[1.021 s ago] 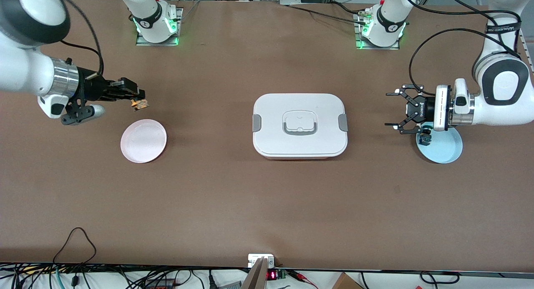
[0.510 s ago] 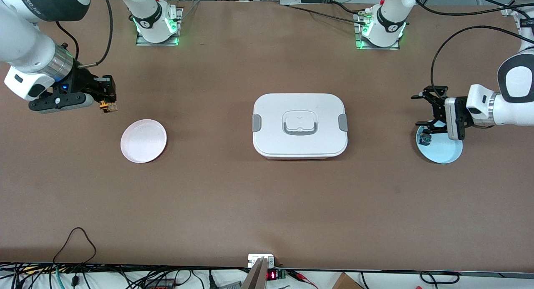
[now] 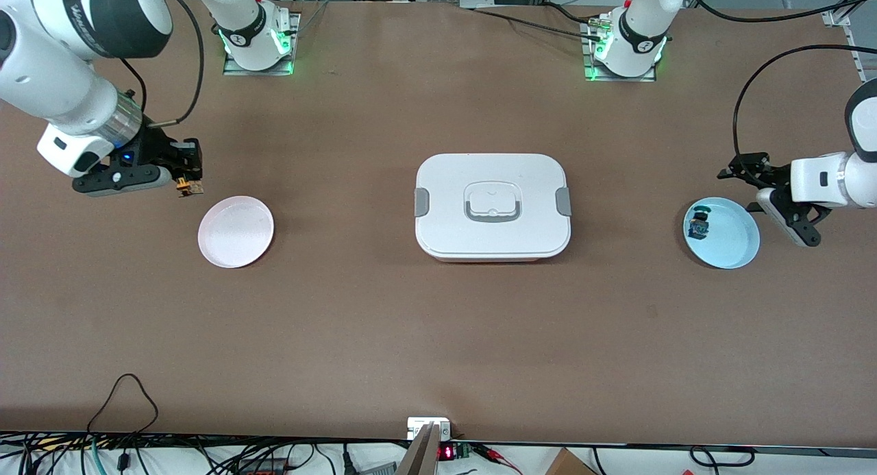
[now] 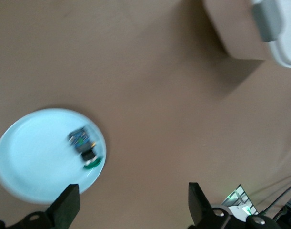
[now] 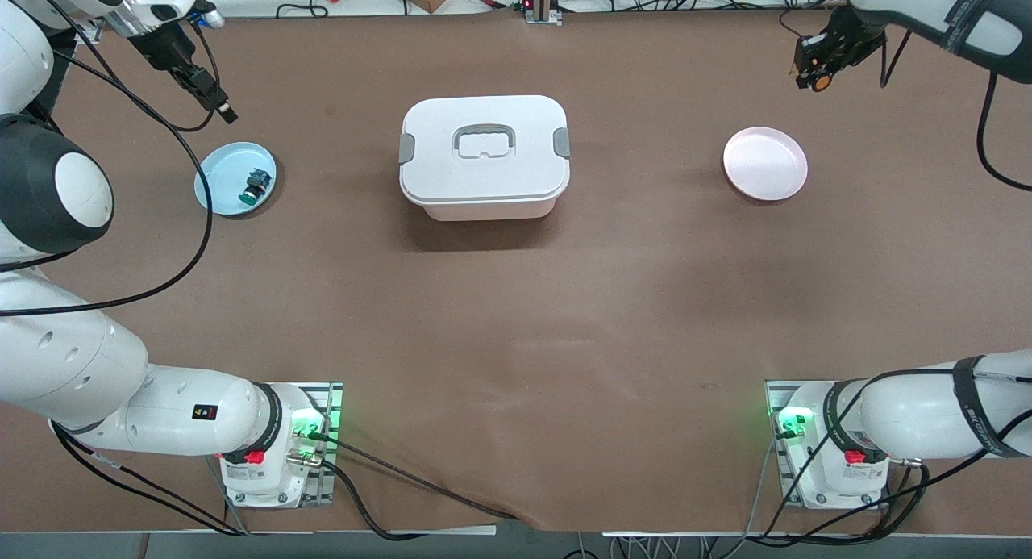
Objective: Transfer orange switch to right arm and place
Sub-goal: 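Move the switch over the white plate while the left gripper withdraws, then lower the orange switch onto the white plate and open the right gripper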
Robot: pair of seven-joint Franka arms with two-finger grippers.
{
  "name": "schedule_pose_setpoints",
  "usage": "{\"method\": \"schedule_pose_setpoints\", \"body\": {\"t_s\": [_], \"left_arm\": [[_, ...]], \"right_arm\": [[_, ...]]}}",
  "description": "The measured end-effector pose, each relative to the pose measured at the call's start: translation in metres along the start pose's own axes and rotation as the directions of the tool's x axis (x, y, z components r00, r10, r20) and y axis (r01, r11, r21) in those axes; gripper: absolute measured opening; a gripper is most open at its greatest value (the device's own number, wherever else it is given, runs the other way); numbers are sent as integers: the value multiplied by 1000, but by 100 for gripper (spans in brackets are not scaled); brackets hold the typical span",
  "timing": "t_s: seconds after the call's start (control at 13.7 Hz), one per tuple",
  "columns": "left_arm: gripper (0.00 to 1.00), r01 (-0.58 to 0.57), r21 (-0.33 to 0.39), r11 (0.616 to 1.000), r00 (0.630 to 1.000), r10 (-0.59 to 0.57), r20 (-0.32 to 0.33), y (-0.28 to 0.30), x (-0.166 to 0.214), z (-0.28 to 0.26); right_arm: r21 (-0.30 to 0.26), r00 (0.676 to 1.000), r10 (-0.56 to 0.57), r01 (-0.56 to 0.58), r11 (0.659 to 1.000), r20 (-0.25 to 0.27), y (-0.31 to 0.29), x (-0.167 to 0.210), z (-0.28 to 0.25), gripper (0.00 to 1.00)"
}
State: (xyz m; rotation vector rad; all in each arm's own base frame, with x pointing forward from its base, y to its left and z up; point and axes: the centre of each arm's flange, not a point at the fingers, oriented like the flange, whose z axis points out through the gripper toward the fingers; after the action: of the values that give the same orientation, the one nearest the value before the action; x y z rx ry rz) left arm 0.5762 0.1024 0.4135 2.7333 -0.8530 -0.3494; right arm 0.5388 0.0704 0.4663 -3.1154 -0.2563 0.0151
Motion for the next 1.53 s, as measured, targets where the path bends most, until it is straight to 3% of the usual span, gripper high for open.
{"method": "schedule_pose_setpoints", "body": {"t_s": [0.22, 0.36, 0.66, 1.09, 1.39, 1.53], "left_arm": [[100, 177, 43, 983, 982, -179, 57, 15, 8, -28], [100, 222, 91, 971, 970, -229, 79, 32, 22, -41], [100, 373, 122, 920, 914, -387, 119, 75, 47, -48], [100, 417, 148, 897, 905, -424, 18, 117, 55, -92], [100, 498, 148, 854, 865, -502, -13, 120, 52, -99], [100, 565, 148, 811, 824, -562, -69, 118, 56, -103]], "right_arm": [[-4, 999, 1, -1, 1000, -43, 1, -6, 51, 38], [-8, 998, 2, -2, 1000, -67, 2, -9, 90, 38], [-19, 994, 2, -4, 1000, -109, 5, -11, 165, 38], [-37, 990, 6, -11, 999, -140, 18, -16, 252, 38], [-44, 987, 9, -16, 999, -160, 23, -23, 282, 38], [-44, 987, 9, -16, 999, -163, 23, -22, 282, 38]]}}
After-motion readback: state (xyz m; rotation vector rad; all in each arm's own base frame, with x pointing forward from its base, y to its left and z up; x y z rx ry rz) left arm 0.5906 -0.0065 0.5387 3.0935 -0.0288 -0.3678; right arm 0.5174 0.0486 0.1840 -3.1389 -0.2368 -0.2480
